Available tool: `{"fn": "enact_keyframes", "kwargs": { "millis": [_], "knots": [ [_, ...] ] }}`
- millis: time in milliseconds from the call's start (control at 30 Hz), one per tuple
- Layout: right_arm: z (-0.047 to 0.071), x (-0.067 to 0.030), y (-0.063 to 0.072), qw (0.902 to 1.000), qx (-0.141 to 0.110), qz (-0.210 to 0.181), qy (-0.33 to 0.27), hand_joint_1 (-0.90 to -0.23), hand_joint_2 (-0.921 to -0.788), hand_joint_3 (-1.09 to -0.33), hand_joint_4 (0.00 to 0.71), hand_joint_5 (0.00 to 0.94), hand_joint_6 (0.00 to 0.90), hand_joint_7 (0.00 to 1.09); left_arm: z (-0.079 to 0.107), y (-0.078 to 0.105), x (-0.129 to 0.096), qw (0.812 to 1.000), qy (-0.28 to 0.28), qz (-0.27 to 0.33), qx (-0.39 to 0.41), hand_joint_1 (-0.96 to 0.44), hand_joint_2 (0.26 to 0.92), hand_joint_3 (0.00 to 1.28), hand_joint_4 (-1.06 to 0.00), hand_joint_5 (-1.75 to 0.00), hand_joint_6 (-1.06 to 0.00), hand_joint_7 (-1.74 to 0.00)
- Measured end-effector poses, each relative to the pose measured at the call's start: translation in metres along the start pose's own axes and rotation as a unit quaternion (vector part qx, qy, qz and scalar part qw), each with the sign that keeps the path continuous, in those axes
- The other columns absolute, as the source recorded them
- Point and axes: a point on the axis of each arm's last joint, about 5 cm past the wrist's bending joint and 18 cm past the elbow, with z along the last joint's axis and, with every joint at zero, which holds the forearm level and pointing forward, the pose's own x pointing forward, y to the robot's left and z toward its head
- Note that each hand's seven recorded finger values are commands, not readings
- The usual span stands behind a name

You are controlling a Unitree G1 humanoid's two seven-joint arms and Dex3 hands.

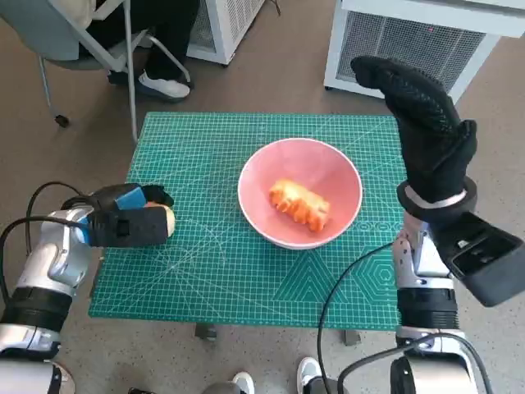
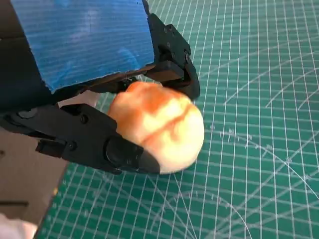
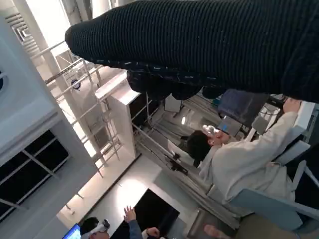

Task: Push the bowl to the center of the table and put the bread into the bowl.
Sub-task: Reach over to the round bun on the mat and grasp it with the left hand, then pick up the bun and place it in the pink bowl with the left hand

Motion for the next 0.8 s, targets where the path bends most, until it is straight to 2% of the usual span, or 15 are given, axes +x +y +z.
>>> {"fn": "enact_keyframes", "kwargs": {
  "millis": [167,267,400,600,800],
  "knots": [
    [0.0,0.0002,0.0,1.0,0.0,0.001,-0.001,-0.541,-0.921,-0.836,-0.001,0.465,-0.001,0.54,0.0,-0.001,-0.001,1.0,-0.01,0.004,0.0,0.0,0.916,0.07,-0.69,-1.21,-0.64,-1.11],
    [0.0,-0.0002,0.0,1.0,-0.001,0.0,0.0,-0.542,-0.921,-0.835,-0.001,0.466,-0.001,0.54,0.0,0.0,-0.005,1.0,-0.02,0.009,-0.007,0.0,0.919,0.07,-0.69,-1.19,-0.63,-1.14],
    [0.0,-0.0009,0.0,1.0,0.0,-0.001,0.002,-0.542,-0.921,-0.833,-0.001,0.467,-0.001,0.54,0.009,0.011,-0.015,0.998,-0.049,0.034,-0.014,0.0,0.92,0.08,-0.68,-1.15,-0.61,-1.21],
    [-0.002,-0.0013,0.0,1.0,0.001,-0.002,0.005,-0.542,-0.921,-0.832,-0.001,0.467,-0.001,0.54,0.028,0.037,-0.037,0.987,-0.115,0.112,-0.016,0.0,0.92,0.08,-0.69,-1.09,-0.59,-1.28],
    [-0.003,-0.0031,0.0,0.9999,0.002,-0.004,0.012,-0.544,-0.921,-0.825,-0.001,0.469,-0.001,0.54,0.049,0.055,-0.052,0.964,-0.188,0.19,-0.015,0.0,0.92,0.08,-0.71,-1.06,-0.58,-1.3]
  ]
}}
